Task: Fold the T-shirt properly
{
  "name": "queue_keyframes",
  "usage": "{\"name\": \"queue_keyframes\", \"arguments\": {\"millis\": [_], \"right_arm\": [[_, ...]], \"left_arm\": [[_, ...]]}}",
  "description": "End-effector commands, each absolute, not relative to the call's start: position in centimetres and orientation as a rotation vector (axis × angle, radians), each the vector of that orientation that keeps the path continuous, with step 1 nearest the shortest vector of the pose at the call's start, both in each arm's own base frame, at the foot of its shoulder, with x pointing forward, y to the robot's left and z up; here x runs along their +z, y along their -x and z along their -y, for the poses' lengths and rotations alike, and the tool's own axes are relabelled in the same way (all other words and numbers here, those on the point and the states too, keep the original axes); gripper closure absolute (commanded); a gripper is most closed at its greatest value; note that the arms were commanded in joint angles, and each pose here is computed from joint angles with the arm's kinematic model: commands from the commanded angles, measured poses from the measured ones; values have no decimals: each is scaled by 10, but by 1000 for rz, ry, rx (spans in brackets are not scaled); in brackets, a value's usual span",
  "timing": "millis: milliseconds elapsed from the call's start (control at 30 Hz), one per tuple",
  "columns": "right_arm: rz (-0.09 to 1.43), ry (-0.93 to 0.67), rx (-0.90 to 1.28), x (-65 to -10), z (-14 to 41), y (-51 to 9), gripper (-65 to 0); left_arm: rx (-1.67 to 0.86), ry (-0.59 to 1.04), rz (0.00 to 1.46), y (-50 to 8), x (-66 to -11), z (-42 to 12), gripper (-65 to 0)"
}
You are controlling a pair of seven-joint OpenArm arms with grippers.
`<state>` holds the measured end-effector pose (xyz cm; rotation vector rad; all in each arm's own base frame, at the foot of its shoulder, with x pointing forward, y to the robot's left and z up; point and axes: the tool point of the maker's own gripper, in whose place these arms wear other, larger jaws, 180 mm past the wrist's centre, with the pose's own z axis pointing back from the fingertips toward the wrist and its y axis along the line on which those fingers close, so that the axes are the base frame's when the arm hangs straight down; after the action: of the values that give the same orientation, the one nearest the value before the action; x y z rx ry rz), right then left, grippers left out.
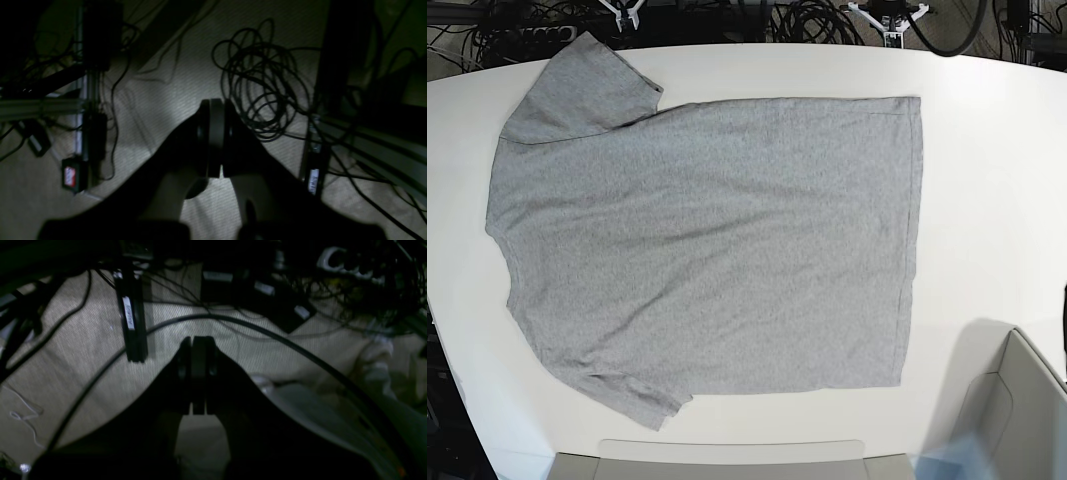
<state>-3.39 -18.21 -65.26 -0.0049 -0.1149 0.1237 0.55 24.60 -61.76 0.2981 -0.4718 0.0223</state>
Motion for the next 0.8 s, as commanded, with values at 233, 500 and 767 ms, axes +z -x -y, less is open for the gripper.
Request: {"name": "queue_keyframes", "arguments": {"millis": [233, 500, 767], "right_arm": [[149, -3, 147, -640, 184, 53, -3], [173, 15, 184, -624, 203, 67, -3], [203, 10, 213, -605, 207, 79, -3]], "left_arm": [[-5, -322, 537, -3, -599, -255, 0], [-24, -325, 553, 13, -584, -255, -1], [-46, -328, 585, 22, -566, -255, -2]]}}
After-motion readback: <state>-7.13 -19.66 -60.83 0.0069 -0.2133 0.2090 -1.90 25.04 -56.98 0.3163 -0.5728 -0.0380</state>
